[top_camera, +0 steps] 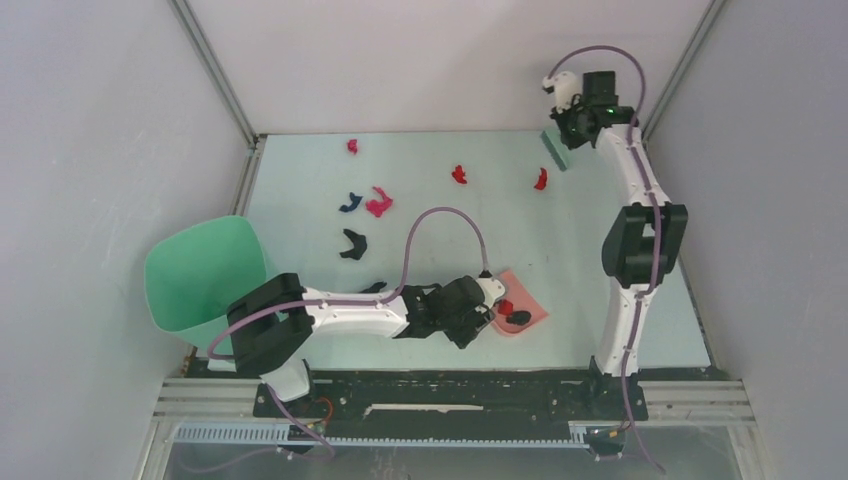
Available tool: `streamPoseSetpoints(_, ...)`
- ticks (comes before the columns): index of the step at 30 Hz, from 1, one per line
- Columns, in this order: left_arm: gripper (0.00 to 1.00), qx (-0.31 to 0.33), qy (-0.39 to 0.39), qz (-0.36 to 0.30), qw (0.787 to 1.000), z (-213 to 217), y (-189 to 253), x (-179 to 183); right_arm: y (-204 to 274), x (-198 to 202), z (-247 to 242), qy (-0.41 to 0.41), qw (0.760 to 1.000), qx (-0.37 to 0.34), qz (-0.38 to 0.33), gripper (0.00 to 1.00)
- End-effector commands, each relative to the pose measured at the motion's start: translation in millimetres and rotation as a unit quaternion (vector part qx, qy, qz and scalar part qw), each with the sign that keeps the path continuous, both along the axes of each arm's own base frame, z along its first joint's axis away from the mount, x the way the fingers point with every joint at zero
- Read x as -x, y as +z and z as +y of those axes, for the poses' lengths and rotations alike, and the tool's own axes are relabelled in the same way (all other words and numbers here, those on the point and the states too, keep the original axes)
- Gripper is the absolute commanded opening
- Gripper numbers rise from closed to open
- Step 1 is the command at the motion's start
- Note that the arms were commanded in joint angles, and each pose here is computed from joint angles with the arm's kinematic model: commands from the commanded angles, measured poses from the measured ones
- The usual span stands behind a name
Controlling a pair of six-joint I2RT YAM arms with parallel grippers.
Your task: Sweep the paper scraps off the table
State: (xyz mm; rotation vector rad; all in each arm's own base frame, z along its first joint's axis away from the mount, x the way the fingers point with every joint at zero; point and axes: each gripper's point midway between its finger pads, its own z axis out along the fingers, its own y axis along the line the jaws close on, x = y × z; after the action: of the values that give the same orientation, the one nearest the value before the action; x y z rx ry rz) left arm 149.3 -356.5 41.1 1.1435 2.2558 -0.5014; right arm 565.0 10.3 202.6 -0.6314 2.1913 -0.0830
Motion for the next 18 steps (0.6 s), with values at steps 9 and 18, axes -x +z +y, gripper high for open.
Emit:
streamPoseSetpoints(9, 0.29, 0.035, -0.037, 0.000, 0.999, -14.2, 7.6, 5.5, -41.7, 23.3, 56.2, 0.143, 0.968, 0.204, 0.019, 0.00)
streamPoseSetpoints(18, 0.01, 0.040, -0.009, 0.012, 0.999, -6.3, 17.9, 8.6, -52.1, 104.7, 79.2, 0.174, 0.969, 0.165, 0.063, 0.00)
